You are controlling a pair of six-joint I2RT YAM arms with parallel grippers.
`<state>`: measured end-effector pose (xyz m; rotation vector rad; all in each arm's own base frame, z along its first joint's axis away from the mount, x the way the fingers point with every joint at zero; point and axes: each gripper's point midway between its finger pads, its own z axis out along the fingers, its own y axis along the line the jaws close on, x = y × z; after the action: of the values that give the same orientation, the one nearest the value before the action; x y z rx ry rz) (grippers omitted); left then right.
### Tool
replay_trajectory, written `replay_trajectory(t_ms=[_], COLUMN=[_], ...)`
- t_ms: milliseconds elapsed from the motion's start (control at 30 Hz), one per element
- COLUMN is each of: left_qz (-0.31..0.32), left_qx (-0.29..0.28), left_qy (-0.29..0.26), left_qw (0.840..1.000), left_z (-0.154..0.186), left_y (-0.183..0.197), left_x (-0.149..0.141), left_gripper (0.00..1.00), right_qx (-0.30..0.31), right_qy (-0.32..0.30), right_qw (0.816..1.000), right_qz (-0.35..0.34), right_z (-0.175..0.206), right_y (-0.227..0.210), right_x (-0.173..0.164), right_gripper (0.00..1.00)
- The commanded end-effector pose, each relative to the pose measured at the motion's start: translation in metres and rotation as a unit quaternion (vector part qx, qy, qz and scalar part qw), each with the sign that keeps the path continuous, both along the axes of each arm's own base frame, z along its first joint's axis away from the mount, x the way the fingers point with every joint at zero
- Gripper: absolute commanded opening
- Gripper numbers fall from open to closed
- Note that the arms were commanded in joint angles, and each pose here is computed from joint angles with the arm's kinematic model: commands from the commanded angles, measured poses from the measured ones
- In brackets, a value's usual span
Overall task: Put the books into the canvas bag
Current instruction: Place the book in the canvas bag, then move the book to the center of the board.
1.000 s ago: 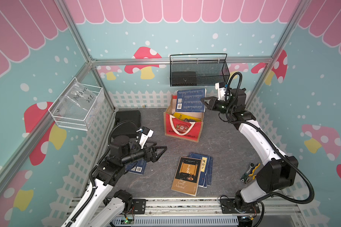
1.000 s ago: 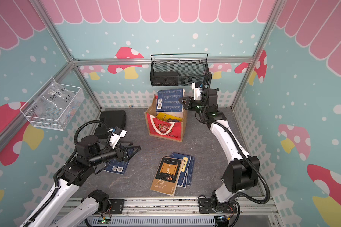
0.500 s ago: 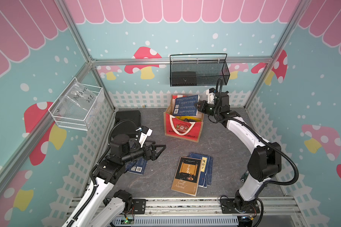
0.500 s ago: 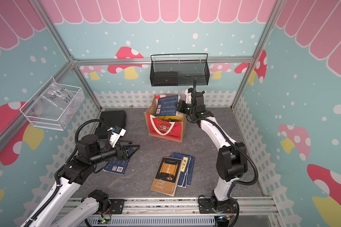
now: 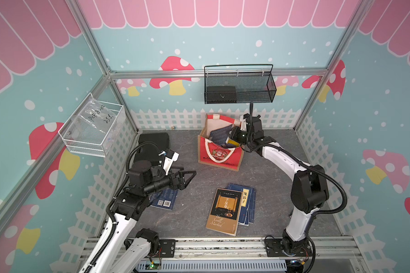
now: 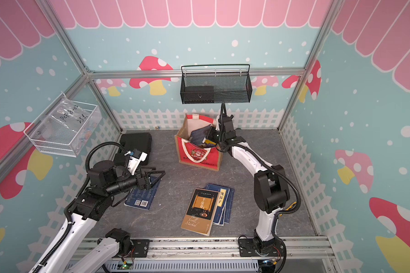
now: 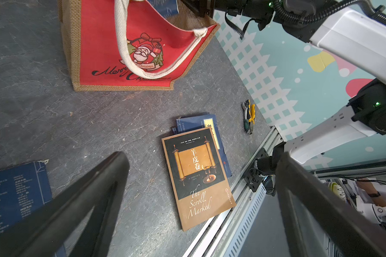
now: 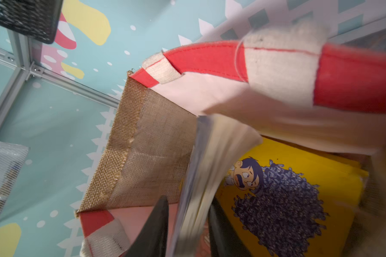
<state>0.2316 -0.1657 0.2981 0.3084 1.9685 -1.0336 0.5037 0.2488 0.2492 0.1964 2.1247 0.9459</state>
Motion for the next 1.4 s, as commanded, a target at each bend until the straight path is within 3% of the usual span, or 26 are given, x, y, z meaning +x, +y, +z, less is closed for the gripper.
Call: replay_trajectory(t_ms=[0, 167, 333, 367, 400, 467, 600, 767, 900, 1033, 1167, 1367], left_qz=[0.010, 0.079, 0.175, 0.198, 0.225, 0.268, 0.340, 0.424, 0.492, 0.530, 0.579, 0.631], left_qx=[-0.001, 0.015, 0.026, 0.030, 0.036, 0.044, 0.039, 0.037, 0.050, 0.040, 0.020, 0.009], left_qy=[-0.009, 0.020, 0.105, 0.126, 0.145, 0.177, 0.229, 0.282, 0.306, 0.335, 0.355, 0.360], left_qw=[1.000, 0.997, 0.979, 0.972, 0.963, 0.946, 0.911, 0.860, 0.814, 0.778, 0.734, 0.687], left_z=[0.005, -0.010, -0.053, -0.064, -0.076, -0.095, -0.125, -0.155, -0.172, -0.190, -0.205, -0.217], left_y=[0.003, 0.021, 0.043, 0.049, 0.057, 0.071, 0.099, 0.137, 0.171, 0.191, 0.214, 0.241], left_x=[0.004, 0.021, 0.043, 0.046, 0.049, 0.051, 0.053, 0.050, 0.044, 0.043, 0.038, 0.036], left_gripper=[0.99, 0.99, 0.99, 0.99, 0.99, 0.99, 0.99, 0.99, 0.99, 0.99, 0.99, 0.98], right_qx=[0.003, -0.006, -0.026, -0.032, -0.042, -0.063, -0.126, -0.167, -0.148, -0.116, -0.100, -0.105], right_qy=[-0.002, -0.020, -0.072, -0.094, -0.112, -0.149, -0.206, -0.213, -0.226, -0.252, -0.246, -0.176], right_qw=[1.000, 1.000, 0.995, 0.992, 0.988, 0.978, 0.953, 0.935, 0.922, 0.910, 0.910, 0.924], right_qz=[-0.005, 0.016, 0.062, 0.083, 0.098, 0.130, 0.181, 0.229, 0.276, 0.309, 0.319, 0.323], right_z=[0.005, 0.017, 0.046, 0.056, 0.064, 0.081, 0.103, 0.100, 0.092, 0.085, 0.057, 0.000], right_y=[0.003, 0.007, 0.015, 0.020, 0.023, 0.032, 0.048, 0.057, 0.070, 0.080, 0.078, 0.071], right_x=[0.002, 0.003, -0.003, -0.008, -0.014, -0.028, -0.066, -0.109, -0.156, -0.204, -0.237, -0.259], right_gripper=[0.46, 0.55, 0.68, 0.79, 0.93, 0.99, 1.00, 1.00, 1.00, 0.99, 1.00, 1.00])
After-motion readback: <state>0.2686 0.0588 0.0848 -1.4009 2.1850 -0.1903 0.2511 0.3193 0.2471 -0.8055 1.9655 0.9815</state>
